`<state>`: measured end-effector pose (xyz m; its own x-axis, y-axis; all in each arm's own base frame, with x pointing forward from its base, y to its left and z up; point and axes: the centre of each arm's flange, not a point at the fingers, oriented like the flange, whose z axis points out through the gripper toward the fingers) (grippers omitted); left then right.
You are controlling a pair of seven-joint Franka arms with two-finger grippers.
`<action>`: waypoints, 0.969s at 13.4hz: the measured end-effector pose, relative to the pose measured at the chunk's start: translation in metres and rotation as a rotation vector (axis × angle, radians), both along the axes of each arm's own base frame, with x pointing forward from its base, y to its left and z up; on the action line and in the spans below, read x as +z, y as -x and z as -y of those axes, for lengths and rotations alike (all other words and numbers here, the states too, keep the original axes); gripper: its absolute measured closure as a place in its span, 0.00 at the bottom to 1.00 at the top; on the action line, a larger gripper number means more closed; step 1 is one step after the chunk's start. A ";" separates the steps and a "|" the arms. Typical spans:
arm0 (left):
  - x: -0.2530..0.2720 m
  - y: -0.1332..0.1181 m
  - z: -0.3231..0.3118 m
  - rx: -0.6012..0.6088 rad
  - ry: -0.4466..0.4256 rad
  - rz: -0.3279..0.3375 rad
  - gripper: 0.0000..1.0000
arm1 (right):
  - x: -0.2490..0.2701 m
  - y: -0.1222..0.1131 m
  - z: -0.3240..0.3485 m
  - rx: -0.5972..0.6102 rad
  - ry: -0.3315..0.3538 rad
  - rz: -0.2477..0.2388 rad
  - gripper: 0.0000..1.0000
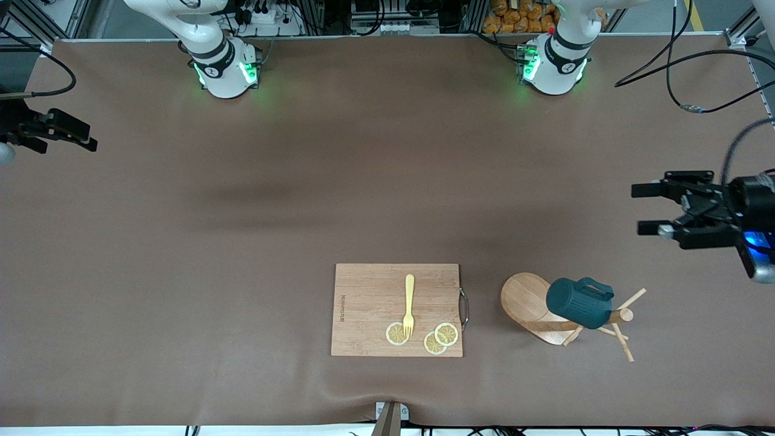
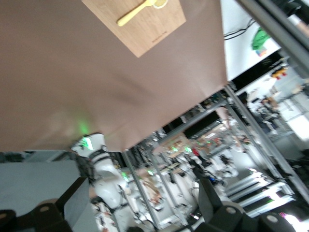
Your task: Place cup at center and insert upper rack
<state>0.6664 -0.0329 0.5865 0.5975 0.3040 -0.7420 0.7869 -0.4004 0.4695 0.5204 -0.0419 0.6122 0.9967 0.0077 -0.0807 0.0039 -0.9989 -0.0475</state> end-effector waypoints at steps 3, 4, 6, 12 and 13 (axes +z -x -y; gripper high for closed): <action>0.008 0.017 0.041 -0.097 -0.182 0.036 0.00 | -0.001 0.000 0.000 0.000 0.001 -0.002 0.00; 0.012 0.025 0.057 -0.134 -0.261 0.054 0.00 | -0.001 0.000 0.000 0.000 0.001 -0.003 0.00; 0.022 0.042 0.092 -0.204 -0.423 0.096 0.00 | -0.001 0.000 0.000 0.000 0.001 -0.003 0.00; 0.021 0.070 0.164 -0.352 -0.792 0.206 0.00 | -0.001 0.000 0.002 -0.003 0.002 -0.003 0.00; 0.017 0.072 0.168 -0.384 -0.825 0.218 0.00 | -0.001 0.000 0.002 -0.003 0.002 -0.003 0.00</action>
